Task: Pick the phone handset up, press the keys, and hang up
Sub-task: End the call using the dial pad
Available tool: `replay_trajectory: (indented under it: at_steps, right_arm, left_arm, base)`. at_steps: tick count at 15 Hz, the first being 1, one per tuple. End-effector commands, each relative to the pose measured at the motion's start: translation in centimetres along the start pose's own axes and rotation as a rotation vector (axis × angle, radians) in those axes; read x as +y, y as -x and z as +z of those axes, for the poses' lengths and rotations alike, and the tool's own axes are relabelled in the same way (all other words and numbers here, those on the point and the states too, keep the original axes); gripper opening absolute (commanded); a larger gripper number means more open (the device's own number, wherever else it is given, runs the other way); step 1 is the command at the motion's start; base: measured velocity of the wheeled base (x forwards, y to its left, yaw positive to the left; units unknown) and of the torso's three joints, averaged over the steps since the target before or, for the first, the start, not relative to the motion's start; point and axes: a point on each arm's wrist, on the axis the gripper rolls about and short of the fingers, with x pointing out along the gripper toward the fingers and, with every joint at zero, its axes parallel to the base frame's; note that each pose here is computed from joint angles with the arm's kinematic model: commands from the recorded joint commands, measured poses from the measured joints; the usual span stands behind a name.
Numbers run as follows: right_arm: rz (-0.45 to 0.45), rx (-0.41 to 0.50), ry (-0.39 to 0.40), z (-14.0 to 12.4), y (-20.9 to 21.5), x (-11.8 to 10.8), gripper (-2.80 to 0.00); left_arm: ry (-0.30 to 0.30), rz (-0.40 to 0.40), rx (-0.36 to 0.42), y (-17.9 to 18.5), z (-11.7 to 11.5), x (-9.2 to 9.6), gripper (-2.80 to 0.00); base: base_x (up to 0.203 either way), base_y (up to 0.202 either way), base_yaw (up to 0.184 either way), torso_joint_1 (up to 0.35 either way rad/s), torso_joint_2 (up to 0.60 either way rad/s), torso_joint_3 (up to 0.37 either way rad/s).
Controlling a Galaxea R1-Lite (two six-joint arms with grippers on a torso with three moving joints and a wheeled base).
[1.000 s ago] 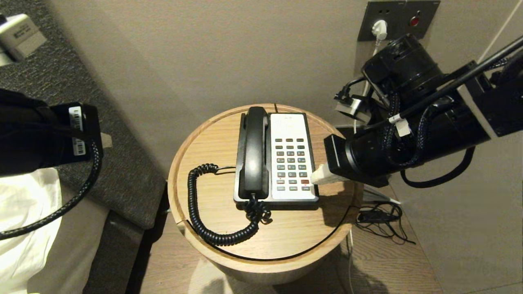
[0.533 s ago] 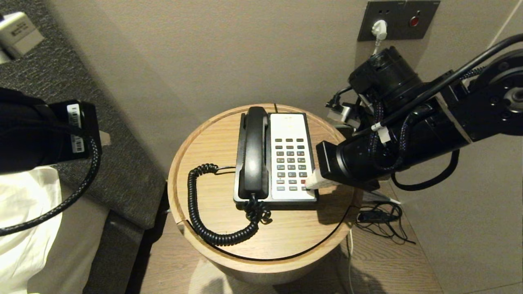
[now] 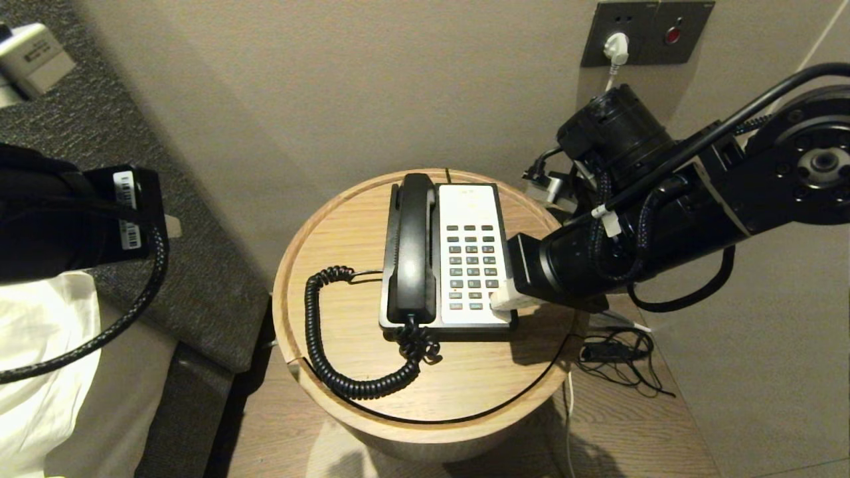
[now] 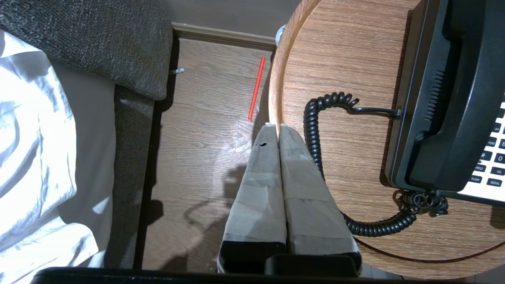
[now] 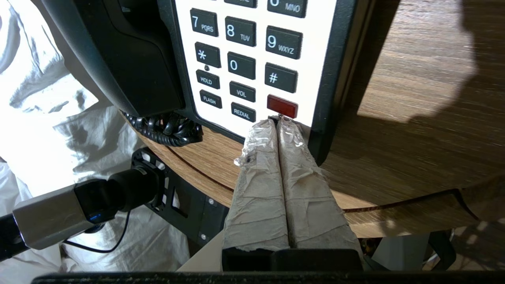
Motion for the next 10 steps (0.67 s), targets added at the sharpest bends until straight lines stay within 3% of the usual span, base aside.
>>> replay_trajectory:
  at_steps: [1, 7, 10]
  right_arm:
    - [-0.005, 0.008, -0.004, -0.1, -0.1, -0.1, -2.8]
    - [0.042, -0.068, -0.001, -0.1, 3.6, 0.7, -2.8]
    - [0.046, -0.131, 0.003, -0.8, 6.8, 0.8, -2.8]
  left_arm:
    - [-0.003, 0.008, 0.005, -0.1, -0.1, 0.0, -2.8]
    - [0.001, 0.007, 0.004, 0.2, -0.1, 0.3, -2.8]
    - [0.019, 0.023, -0.006, 0.8, -0.5, 1.6, -2.8]
  base:
    - [0.0, 0.0, 0.0, 0.0, 0.0, 0.0]
    - [0.0, 0.0, 0.0, 0.0, 0.0, 0.0]
    - [0.0, 0.0, 0.0, 0.0, 0.0, 0.0]
